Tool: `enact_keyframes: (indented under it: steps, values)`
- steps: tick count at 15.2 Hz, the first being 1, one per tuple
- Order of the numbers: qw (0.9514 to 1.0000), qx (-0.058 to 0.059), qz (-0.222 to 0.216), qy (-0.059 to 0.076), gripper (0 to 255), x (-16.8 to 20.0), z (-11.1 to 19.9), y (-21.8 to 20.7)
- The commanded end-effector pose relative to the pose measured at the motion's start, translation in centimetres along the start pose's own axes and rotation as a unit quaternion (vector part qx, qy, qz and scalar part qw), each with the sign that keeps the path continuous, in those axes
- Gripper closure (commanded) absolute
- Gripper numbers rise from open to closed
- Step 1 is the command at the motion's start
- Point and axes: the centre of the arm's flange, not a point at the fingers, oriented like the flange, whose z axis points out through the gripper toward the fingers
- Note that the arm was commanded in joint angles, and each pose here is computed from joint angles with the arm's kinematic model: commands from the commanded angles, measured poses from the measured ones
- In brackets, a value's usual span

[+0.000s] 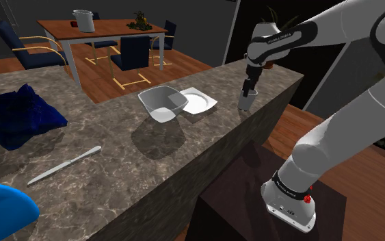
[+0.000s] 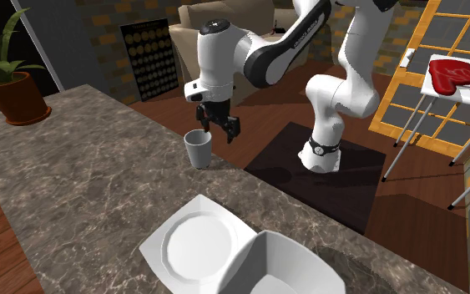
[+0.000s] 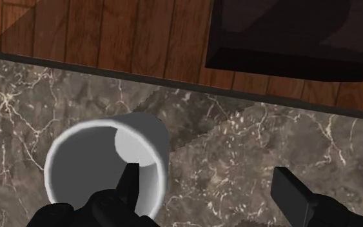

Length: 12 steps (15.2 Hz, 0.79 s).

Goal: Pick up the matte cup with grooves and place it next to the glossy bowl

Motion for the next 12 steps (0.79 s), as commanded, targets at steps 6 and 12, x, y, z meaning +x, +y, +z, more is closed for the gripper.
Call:
enact_keyframes:
  steps: [6,12]
  values:
    - [1.0,-0.006,-0.001,0.005,0,1.2,3.6,3.0]
    - [1.0,-0.006,-0.001,0.005,0,1.2,5.5,3.0]
